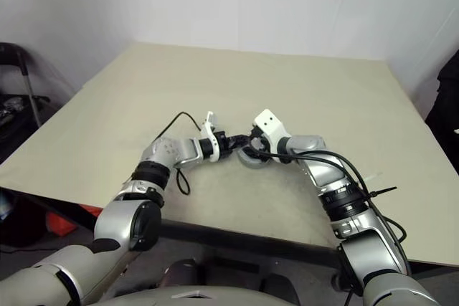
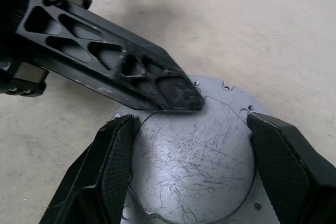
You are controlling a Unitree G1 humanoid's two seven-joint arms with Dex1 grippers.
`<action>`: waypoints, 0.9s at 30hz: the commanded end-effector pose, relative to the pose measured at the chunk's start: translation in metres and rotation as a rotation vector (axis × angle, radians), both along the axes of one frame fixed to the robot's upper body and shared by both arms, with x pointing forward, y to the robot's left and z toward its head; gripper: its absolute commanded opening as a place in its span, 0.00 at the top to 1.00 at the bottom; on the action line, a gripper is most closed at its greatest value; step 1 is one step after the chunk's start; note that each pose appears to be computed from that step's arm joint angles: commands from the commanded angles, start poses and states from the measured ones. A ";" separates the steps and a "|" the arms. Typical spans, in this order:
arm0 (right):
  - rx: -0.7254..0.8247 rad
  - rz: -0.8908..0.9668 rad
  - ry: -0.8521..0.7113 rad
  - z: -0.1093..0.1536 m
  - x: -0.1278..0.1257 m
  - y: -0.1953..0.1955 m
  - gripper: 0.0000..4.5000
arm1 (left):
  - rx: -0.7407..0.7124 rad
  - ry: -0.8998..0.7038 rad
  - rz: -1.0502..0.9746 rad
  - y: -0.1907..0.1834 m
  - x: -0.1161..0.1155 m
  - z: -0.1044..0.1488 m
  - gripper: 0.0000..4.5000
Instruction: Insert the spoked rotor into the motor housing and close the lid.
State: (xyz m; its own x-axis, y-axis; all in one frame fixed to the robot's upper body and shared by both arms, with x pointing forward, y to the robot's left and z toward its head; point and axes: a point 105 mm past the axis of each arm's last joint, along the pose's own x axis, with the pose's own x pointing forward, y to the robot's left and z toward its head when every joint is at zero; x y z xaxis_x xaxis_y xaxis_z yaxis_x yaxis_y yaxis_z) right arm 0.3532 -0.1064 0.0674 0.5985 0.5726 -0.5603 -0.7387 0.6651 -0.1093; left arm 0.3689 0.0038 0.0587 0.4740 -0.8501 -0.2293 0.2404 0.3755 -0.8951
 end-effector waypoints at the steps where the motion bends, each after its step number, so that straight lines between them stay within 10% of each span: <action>1: -0.099 -0.094 0.136 -0.038 -0.009 -0.028 0.33 | 0.080 0.045 -0.010 0.007 -0.007 -0.020 0.99; 7: -0.069 -0.083 0.070 -0.013 -0.005 -0.028 0.01 | 0.077 0.042 -0.009 0.006 -0.007 -0.019 0.99; 19: 0.222 -0.151 -0.011 0.074 -0.026 -0.034 0.01 | 0.065 0.032 -0.029 -0.001 -0.010 -0.017 0.99; 27: 0.407 -0.527 0.337 0.027 -0.043 -0.089 0.01 | 0.068 0.031 -0.022 0.000 -0.007 -0.016 0.99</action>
